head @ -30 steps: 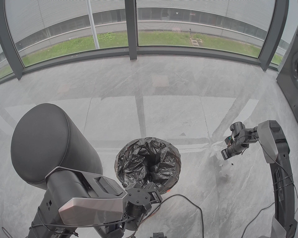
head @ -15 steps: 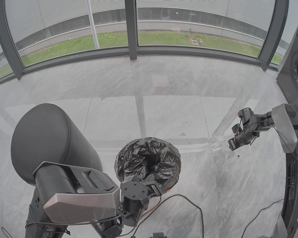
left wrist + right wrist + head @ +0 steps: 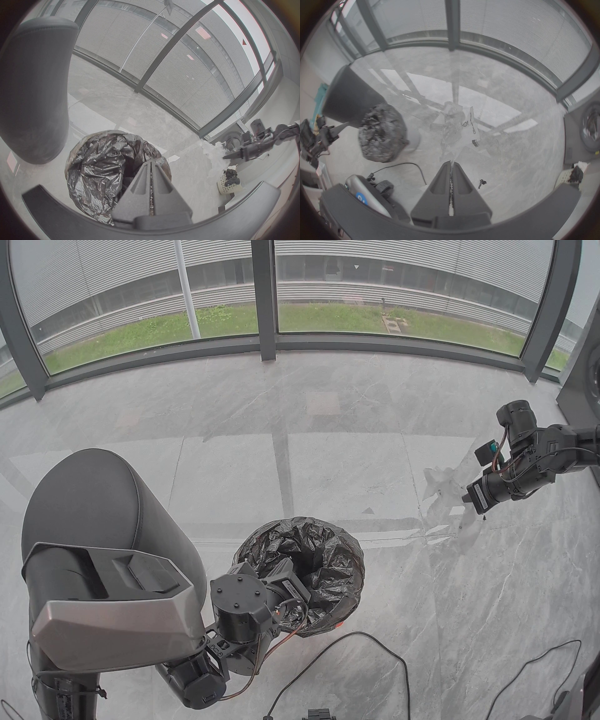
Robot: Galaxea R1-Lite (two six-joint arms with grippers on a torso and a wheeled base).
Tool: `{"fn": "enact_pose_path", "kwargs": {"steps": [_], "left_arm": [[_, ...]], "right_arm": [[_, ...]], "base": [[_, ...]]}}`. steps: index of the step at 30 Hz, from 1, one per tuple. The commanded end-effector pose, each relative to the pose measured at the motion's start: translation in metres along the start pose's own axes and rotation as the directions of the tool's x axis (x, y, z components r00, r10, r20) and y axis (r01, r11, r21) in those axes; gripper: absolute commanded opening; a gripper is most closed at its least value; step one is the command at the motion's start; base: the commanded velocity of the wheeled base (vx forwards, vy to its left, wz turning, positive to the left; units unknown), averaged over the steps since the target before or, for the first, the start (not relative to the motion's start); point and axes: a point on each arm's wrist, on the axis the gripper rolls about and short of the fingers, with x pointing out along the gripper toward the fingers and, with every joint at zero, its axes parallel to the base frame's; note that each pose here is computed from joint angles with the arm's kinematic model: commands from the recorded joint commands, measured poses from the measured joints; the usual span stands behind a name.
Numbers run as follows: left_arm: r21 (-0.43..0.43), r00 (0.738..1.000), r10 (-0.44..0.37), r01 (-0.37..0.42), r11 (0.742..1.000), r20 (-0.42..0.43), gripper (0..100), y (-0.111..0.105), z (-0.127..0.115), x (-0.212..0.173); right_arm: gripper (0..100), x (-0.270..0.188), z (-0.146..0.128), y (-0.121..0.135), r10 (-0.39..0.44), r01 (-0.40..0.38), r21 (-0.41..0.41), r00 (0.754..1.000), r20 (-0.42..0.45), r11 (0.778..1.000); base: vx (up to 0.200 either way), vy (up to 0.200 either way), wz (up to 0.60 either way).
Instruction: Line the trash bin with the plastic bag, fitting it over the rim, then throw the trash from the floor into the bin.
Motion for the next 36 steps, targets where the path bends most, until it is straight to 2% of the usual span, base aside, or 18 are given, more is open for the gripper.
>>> {"fn": "enact_pose_path", "kwargs": {"steps": [1, 8, 11, 13, 17, 20, 27, 34, 36], "left_arm": [[-0.028, 0.998, 0.002, 0.000, 1.000, 0.066, 0, 0.000, 0.032, -0.007], [-0.044, 0.991, 0.037, -0.032, 0.999, 0.125, 0, 0.010, 0.054, -0.004], [-0.050, 0.989, 0.046, -0.040, 0.998, 0.143, 0, 0.014, 0.062, -0.004], [-0.051, 0.988, 0.051, -0.044, 0.998, 0.148, 0, 0.015, 0.064, -0.004], [-0.060, 0.980, 0.086, -0.076, 0.995, 0.179, 0, 0.026, 0.075, -0.002], [-0.064, 0.975, 0.106, -0.095, 0.993, 0.193, 0, 0.033, 0.080, 0.000], [-0.047, 0.976, 0.109, -0.102, 0.994, 0.188, 0, 0.034, 0.079, -0.001], [-0.048, 0.974, 0.123, -0.116, 0.992, 0.192, 0, 0.038, 0.080, 0.001], [-0.048, 0.973, 0.127, -0.120, 0.992, 0.194, 0, 0.040, 0.081, 0.001]], "right_arm": [[0, -0.075, 0.018, 0.060, 0.089, -0.069, -0.126, 0.983, 0.162, 0.990], [0, -0.088, 0.042, 0.121, 0.235, -0.178, -0.240, 0.944, 0.232, 0.954], [0, -0.086, 0.049, 0.143, 0.285, -0.219, -0.270, 0.929, 0.235, 0.938], [0, -0.084, 0.050, 0.148, 0.296, -0.228, -0.280, 0.927, 0.231, 0.933], [0, -0.076, 0.059, 0.180, 0.364, -0.279, -0.336, 0.904, 0.224, 0.899], [0, -0.062, 0.062, 0.198, 0.393, -0.307, -0.356, 0.898, 0.199, 0.883], [0, -0.022, 0.065, 0.221, 0.414, -0.323, -0.363, 0.886, 0.207, 0.874], [0, -0.003, 0.058, 0.255, 0.461, -0.406, -0.286, 0.873, 0.160, 0.868], [0, 0.000, 0.056, 0.258, 0.466, -0.413, -0.286, 0.872, 0.150, 0.865]], "base": [[0.000, 0.000, 0.00], [0.000, 0.000, 0.00], [0.000, 0.000, 0.00], [0.000, 0.000, 0.00], [0.000, 0.000, 0.00], [0.000, 0.000, 0.00], [0.000, 0.000, 0.00], [0.000, 0.000, 0.00], [0.000, 0.000, 0.00]]}}
